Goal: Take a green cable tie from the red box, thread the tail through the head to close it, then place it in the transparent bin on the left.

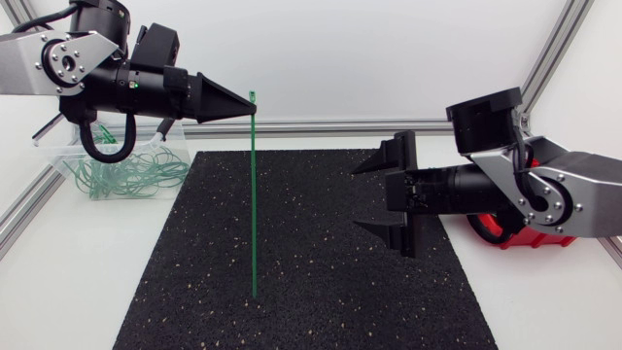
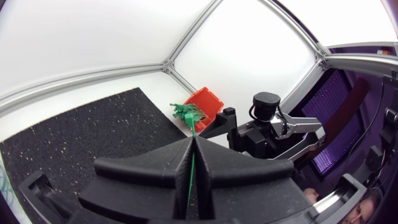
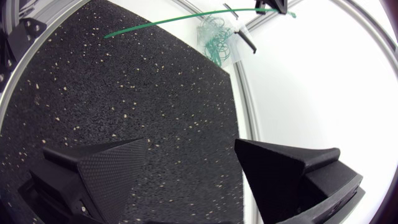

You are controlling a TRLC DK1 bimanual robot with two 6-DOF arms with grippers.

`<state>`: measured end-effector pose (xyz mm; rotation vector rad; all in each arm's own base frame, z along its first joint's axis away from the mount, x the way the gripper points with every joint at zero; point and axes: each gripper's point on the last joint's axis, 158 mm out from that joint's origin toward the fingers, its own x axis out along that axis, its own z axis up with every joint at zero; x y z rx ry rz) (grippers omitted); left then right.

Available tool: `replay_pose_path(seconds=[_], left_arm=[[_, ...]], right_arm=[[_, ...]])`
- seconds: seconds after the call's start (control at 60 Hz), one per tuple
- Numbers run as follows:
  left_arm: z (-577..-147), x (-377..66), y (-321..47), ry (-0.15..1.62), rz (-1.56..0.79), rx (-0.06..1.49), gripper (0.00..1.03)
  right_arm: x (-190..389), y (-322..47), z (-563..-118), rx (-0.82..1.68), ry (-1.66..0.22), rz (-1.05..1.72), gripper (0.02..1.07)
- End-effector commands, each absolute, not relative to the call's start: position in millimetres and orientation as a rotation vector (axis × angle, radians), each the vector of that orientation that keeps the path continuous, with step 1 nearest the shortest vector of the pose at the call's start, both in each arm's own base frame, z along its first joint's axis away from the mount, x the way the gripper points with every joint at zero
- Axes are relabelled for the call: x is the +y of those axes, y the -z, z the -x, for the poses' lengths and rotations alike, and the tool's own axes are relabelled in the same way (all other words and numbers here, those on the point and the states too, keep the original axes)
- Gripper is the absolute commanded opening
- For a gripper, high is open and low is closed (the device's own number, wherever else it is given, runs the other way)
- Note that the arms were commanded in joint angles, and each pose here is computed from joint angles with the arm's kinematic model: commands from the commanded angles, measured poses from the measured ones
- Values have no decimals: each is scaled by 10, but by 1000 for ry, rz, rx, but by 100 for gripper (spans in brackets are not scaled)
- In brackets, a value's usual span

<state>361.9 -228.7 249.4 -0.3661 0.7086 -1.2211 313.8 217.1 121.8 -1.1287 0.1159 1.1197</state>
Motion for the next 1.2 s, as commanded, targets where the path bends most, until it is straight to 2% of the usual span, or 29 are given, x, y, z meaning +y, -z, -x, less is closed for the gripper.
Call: replay_pose_path(seconds=[0.0,0.233,0.417,0.583,0.7,1.183], left_arm=[[-3678,-2309,-2510,1253,415,753,4],[-3717,-2331,-2349,1266,517,870,4],[-3765,-2253,-2318,1258,532,867,4],[-3837,-2193,-2220,1244,544,876,4],[-3849,-2163,-2165,1237,549,888,4],[-3802,-2217,-2034,1262,581,936,4]], right_arm=[[2191,-1211,-3088,19,-1127,1246,103],[2409,-1294,-3022,-282,-1097,1556,103],[2723,-1335,-2790,-506,-1072,1642,103],[3049,-1354,-2459,-676,-1110,1659,103],[3162,-1231,-2257,-760,-1153,1693,103],[3533,-916,-1868,-1043,-1177,1744,103]])
